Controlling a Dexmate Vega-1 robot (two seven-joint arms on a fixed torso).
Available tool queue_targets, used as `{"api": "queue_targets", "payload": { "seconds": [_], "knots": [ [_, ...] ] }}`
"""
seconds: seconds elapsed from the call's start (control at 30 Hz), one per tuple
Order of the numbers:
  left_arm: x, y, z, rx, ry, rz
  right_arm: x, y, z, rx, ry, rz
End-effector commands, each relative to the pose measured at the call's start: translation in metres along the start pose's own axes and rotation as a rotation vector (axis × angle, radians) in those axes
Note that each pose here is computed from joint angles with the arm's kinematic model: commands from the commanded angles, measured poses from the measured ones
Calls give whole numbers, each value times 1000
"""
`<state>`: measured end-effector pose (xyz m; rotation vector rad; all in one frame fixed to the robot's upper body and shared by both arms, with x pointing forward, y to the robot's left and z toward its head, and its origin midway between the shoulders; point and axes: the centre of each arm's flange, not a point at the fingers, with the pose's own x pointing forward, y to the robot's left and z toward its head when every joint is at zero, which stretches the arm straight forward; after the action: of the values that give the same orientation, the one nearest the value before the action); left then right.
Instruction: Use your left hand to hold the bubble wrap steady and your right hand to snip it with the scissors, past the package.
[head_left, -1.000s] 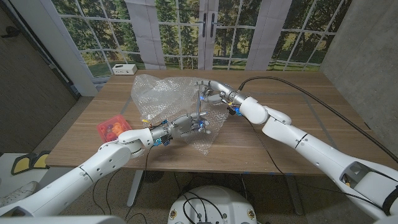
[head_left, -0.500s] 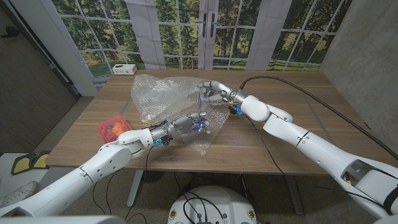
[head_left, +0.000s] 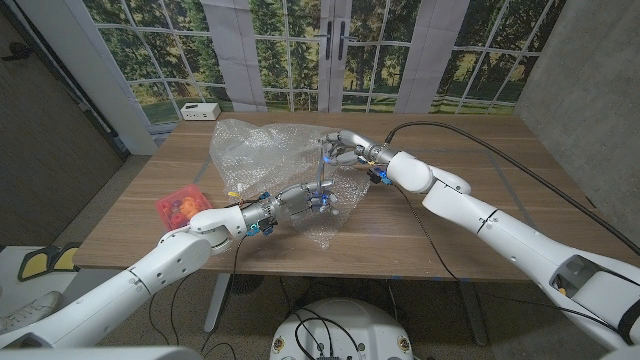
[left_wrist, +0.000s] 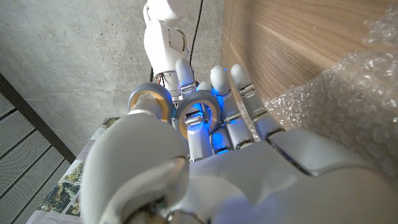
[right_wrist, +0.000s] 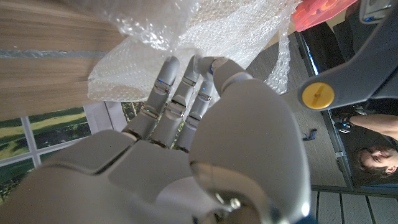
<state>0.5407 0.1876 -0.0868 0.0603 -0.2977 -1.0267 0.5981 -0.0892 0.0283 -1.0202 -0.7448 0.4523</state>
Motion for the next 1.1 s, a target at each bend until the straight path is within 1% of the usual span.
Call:
{"api": "queue_targets", "payload": {
  "seconds": [0.03,0.23,0.53,0.83,0.9,1.1],
  "knots": [
    [-1,1,4,67,-16,-13,1,1,1,11,20,8],
    [-2,2,5,88,-30,-9,2,0,3,8,21,8],
    [0,5,7,153,-75,-5,3,-1,5,4,31,20],
    [2,6,11,192,-105,15,2,-3,6,-10,27,1],
    [2,6,11,185,-110,22,1,-3,7,-11,28,-3],
    [5,7,13,190,-104,8,0,-3,6,-4,26,-17]
  ]
}}
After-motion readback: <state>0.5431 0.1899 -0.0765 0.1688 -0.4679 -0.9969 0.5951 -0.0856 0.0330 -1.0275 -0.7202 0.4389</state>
